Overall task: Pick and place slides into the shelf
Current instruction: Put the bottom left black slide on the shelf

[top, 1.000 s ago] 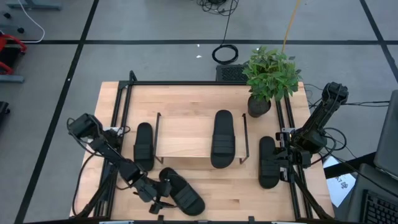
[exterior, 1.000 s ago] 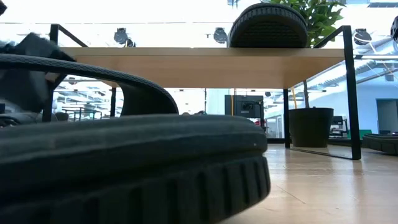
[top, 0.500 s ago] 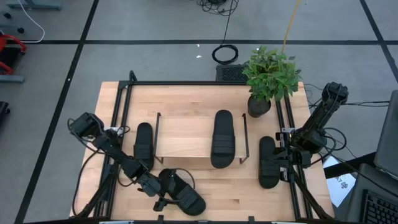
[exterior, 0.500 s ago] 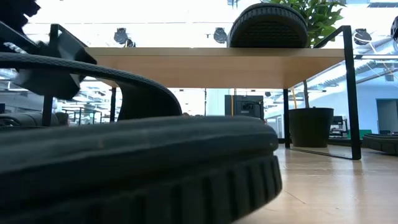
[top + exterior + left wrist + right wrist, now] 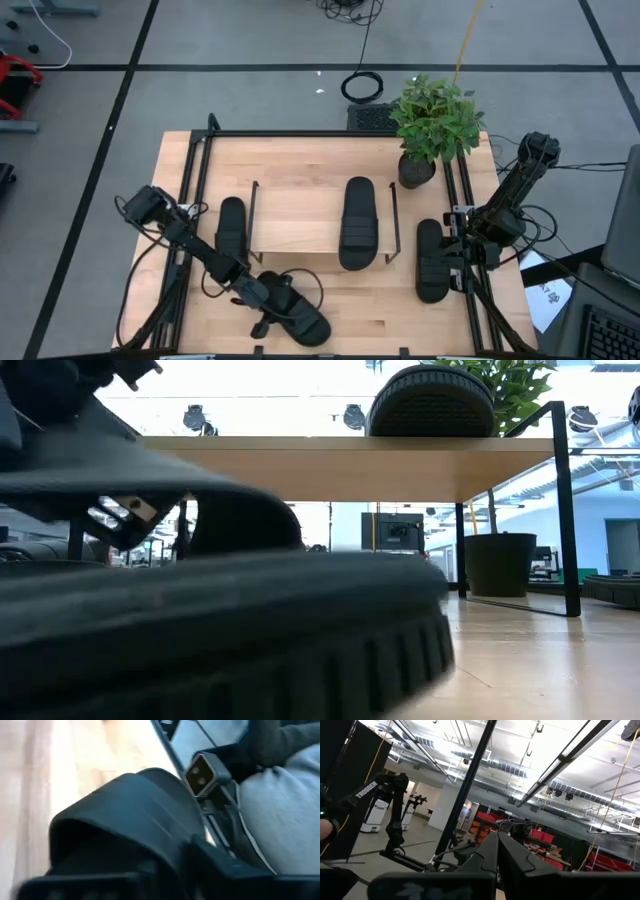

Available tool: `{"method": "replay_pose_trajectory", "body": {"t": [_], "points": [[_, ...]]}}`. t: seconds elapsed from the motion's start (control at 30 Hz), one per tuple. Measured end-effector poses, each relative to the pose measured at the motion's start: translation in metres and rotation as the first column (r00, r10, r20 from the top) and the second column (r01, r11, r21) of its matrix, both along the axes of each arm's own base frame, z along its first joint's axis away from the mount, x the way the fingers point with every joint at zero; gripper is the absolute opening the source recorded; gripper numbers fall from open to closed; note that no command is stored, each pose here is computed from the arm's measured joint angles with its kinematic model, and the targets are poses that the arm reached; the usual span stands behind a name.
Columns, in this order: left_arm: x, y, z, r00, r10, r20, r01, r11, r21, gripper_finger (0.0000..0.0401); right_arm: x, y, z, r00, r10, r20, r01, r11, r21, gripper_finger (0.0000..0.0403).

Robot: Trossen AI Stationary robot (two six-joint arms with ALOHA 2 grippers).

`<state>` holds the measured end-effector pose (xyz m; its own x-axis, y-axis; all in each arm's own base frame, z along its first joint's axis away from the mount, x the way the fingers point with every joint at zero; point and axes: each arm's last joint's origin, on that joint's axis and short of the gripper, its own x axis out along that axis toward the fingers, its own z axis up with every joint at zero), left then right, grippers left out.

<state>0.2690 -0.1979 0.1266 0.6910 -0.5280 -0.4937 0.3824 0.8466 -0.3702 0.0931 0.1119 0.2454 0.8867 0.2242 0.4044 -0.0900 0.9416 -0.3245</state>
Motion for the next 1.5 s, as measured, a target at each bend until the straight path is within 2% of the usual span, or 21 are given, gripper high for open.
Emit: {"method": "replay_pose_trajectory", "body": {"t": [0.03, 0.1, 0.2, 0.5, 0.6, 0.67, 0.8, 0.97, 1.13, 1.2, 1.33, 1.5], "points": [[-0.001, 0.000, 0.004, 1.000, -0.019, 0.009, 0.018, 1.000, 0.003, 0.0039, 0.000, 0.000, 0.000, 1.000, 0.000, 0.000, 0.000, 1.000, 0.000, 0.0000], [-0.005, -0.001, 0.013, 0.998, -0.051, 0.029, 0.051, 0.999, 0.001, 0.0015, 0.000, 0.000, 0.000, 1.000, 0.000, 0.000, 0.000, 1.000, 0.000, 0.0000], [-0.013, -0.002, 0.028, 0.998, -0.062, 0.032, 0.062, 0.998, -0.001, 0.0013, 0.000, 0.000, 0.000, 1.000, -0.001, 0.000, 0.001, 1.000, 0.000, 0.0000], [-0.053, -0.011, 0.089, 0.988, -0.139, 0.064, 0.146, 0.983, -0.108, 0.0004, 0.000, 0.000, 0.000, 1.000, 0.000, -0.001, 0.000, 1.000, 0.001, 0.0000], [-0.063, -0.012, 0.120, 0.984, -0.177, -0.010, 0.177, 0.984, -0.021, 0.0003, 0.000, 0.000, 0.000, 1.000, 0.000, -0.001, 0.000, 1.000, 0.002, 0.0000], [-0.066, -0.010, 0.145, 0.979, -0.176, -0.101, 0.185, 0.979, 0.087, 0.0003, 0.000, 0.000, 0.000, 1.000, 0.000, -0.001, 0.000, 1.000, 0.002, 0.0000], [-0.065, 0.001, 0.197, 0.957, -0.225, -0.182, 0.271, 0.919, 0.287, 0.0002, 0.000, 0.000, 0.000, 1.000, 0.000, -0.001, 0.000, 1.000, 0.002, 0.0000], [-0.056, 0.032, 0.241, 0.946, -0.289, -0.149, 0.326, 0.833, 0.447, 0.0001, 0.000, 0.000, 0.000, 1.000, 0.000, -0.002, 0.000, 1.000, 0.001, 0.0000], [-0.037, 0.078, 0.254, 0.940, -0.303, -0.153, 0.338, 0.782, 0.524, 0.0001, 0.000, 0.000, -0.001, 1.000, -0.008, -0.002, 0.008, 1.000, -0.020, 0.0000], [-0.027, 0.099, 0.255, 0.937, -0.318, -0.142, 0.344, 0.783, 0.518, 0.0001, 0.000, 0.000, -0.001, 1.000, -0.009, -0.005, 0.009, 1.000, -0.026, 0.0000], [-0.016, 0.144, 0.254, 0.925, -0.358, -0.132, 0.378, 0.813, 0.443, 0.0001, 0.001, 0.001, -0.002, 1.000, -0.012, -0.010, 0.011, 0.999, -0.042, 0.0000], [-0.012, 0.194, 0.243, 0.924, -0.326, -0.202, 0.380, 0.846, 0.373, 0.0001, 0.001, 0.001, -0.002, 0.999, -0.035, 0.003, 0.035, 0.995, -0.098, 0.0000]]}}
